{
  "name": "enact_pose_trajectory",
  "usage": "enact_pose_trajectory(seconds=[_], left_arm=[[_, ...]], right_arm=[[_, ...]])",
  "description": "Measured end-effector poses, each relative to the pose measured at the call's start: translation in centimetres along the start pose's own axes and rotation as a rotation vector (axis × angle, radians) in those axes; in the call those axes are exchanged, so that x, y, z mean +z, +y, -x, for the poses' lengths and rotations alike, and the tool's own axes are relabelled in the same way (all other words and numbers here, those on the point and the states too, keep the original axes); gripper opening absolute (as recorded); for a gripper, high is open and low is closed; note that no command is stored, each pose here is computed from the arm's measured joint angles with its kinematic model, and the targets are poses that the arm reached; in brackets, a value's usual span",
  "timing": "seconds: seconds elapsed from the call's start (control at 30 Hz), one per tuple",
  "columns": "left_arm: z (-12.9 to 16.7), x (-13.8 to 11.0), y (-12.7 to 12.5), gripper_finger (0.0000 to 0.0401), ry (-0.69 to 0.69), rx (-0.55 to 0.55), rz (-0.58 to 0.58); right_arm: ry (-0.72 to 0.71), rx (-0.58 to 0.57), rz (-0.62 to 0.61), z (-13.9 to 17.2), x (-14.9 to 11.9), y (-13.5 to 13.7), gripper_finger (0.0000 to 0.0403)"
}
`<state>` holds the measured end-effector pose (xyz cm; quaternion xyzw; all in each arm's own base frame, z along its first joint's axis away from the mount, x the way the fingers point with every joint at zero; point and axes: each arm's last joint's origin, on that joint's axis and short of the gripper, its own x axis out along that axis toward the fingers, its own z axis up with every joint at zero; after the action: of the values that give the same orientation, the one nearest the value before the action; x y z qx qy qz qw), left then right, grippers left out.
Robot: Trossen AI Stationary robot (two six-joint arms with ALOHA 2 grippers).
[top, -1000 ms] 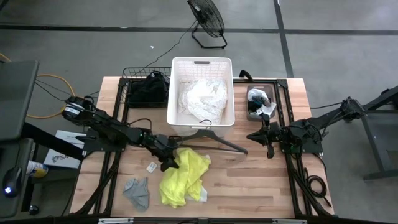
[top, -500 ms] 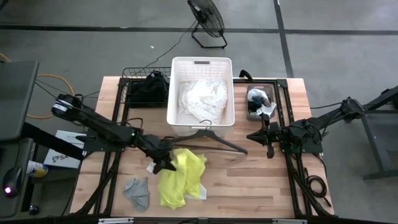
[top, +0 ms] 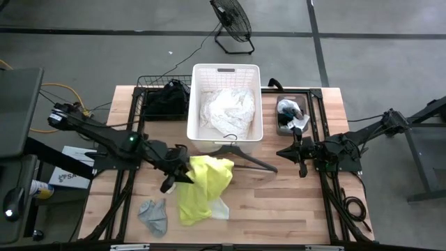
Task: Pick & Place Cloths
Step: Put the yellow shirt into the white bin
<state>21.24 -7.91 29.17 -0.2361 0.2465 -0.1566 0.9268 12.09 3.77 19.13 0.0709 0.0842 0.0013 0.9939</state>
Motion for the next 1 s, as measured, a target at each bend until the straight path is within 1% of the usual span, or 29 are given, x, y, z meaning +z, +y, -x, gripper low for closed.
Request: enact_pose_trajectory(seconds=[0.23, 0.37, 0.53, 0.6, 0.77, 0.9, 1.0], left_arm=[[2.9, 4.8, -2.9, 0.0030, -0.064, 0.091, -0.216], [5.1, 7.7, -4.7, 0.0030, -0.175, 0.123, -0.344], [7.8, 10.7, -6.7, 0.0029, -0.316, 0.147, -0.493], [8.7, 11.8, -7.2, 0.0029, -0.372, 0.197, -0.542], [10.1, 14.0, -8.1, 0.0029, -0.490, 0.399, -0.642], [10.5, 15.5, -8.7, 0.0029, -0.592, 0.505, -0.691], [10.4, 16.7, -8.3, 0.0029, -0.642, 0.598, -0.715]], right_arm=[[0.000, 0.000, 0.000, 0.0, 0.0, 0.0, 0.0002], [0.000, 0.000, 0.000, 0.0, 0.0, 0.0, 0.0002], [0.000, 0.000, 0.000, 0.0, 0.0, 0.0, 0.0002], [0.000, 0.000, 0.000, 0.0, 0.0, 0.0, 0.0002], [0.000, 0.000, 0.000, 0.0, 0.0, 0.0, 0.0002], [0.001, 0.000, 0.000, 0.0, 0.0, 0.0, 0.0002], [0.000, 0.000, 0.000, 0.0, 0.0, 0.0, 0.0002]])
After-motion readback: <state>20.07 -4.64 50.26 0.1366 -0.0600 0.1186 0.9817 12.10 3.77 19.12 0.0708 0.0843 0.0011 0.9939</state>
